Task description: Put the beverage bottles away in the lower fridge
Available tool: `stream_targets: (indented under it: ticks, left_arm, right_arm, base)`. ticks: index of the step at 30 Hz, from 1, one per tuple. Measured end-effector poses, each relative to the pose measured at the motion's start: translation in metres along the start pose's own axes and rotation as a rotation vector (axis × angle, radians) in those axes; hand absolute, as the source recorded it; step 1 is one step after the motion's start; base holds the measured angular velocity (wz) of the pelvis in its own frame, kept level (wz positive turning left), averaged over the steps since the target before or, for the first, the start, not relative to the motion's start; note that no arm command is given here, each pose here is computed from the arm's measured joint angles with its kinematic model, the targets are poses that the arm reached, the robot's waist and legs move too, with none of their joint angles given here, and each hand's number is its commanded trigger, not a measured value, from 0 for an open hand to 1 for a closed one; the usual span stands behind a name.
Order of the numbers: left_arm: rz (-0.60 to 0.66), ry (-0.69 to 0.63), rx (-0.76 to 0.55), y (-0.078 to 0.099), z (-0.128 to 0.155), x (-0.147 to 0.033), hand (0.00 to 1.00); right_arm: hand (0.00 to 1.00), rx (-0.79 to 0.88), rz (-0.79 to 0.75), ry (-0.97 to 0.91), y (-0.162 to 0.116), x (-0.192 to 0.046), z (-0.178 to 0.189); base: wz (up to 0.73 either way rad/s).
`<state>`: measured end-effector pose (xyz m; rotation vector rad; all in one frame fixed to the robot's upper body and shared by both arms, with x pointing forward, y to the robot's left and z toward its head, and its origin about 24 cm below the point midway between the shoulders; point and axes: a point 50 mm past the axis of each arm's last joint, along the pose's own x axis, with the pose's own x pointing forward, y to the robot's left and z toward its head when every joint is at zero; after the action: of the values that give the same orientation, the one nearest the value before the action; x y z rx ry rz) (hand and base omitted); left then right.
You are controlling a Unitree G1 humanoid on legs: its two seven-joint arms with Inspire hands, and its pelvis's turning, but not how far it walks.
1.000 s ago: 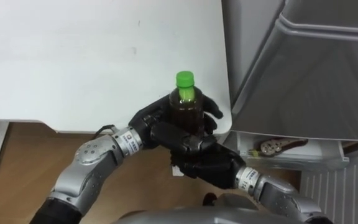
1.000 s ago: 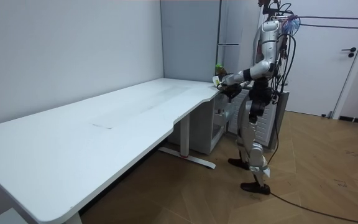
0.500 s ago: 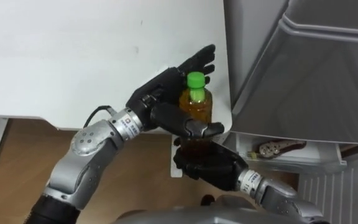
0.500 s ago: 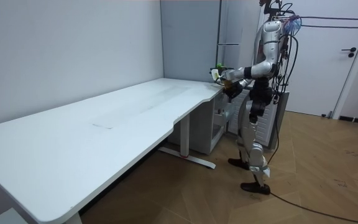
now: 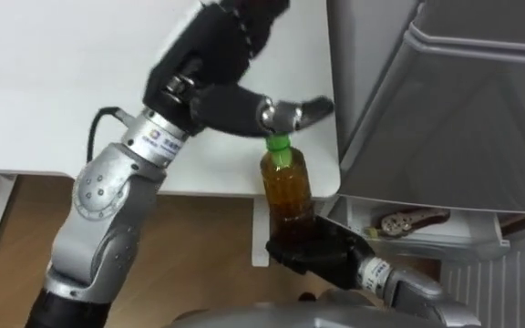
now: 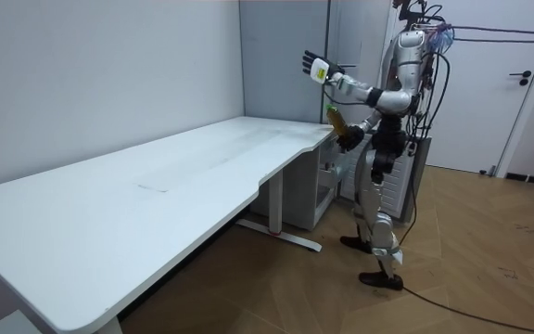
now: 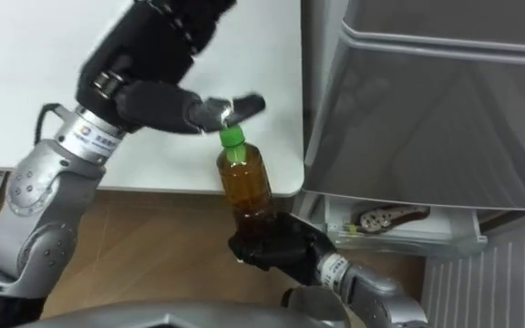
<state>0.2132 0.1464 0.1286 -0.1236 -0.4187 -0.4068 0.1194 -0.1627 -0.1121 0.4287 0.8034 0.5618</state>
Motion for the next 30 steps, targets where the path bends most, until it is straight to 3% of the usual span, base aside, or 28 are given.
stream_targets:
  ticks: [1,6,10,12,15,17,21,25,27,30]
  left_arm:
    - [0.041,-0.014,0.041,0.004,0.004,0.0,0.0]
    - [0.434,-0.185,0.548,0.04,0.046,-0.018,0.0]
    - [0.673,-0.381,0.74,0.057,0.078,-0.037,0.0]
    - [0.849,-0.492,0.823,0.071,0.096,-0.055,0.0]
    - [1.036,-0.533,0.907,0.09,0.105,-0.08,0.0]
    - [1.147,-0.482,0.946,0.104,0.101,-0.097,0.0]
    - [1.473,-0.366,0.841,0.132,0.082,-0.141,0.0]
    - [1.709,-0.251,0.737,0.141,0.069,-0.183,0.0]
    - [1.853,-0.144,0.702,0.146,0.058,-0.213,0.0]
    - [1.983,-0.069,0.66,0.146,0.05,-0.237,0.0]
  right_arm:
    - [1.0,0.002,-0.012,-0.003,-0.001,-0.002,-0.001]
    - [1.0,0.014,-0.124,-0.051,-0.01,-0.025,-0.014]
    - [1.0,0.021,-0.187,-0.063,-0.015,-0.039,-0.024]
    - [1.0,0.031,-0.232,-0.079,-0.019,-0.049,-0.028]
    - [1.0,0.047,-0.271,-0.075,-0.019,-0.058,-0.036]
    - [1.0,0.046,-0.317,-0.059,-0.021,-0.065,-0.041]
    - [1.0,0.027,-0.409,-0.037,-0.024,-0.075,-0.044]
    - [1.0,0.016,-0.49,-0.048,-0.022,-0.083,-0.044]
    - [1.0,0.024,-0.557,-0.058,-0.024,-0.086,-0.042]
    - [1.0,0.083,-0.659,-0.103,-0.031,-0.092,-0.04]
  base:
    - [0.07]
    - [0.08]
    - [0.09]
    - [0.04]
    - [0.02]
    - [0.0]
    - [-0.04]
    - [-0.12]
    - [-0.06]
    - [0.0]
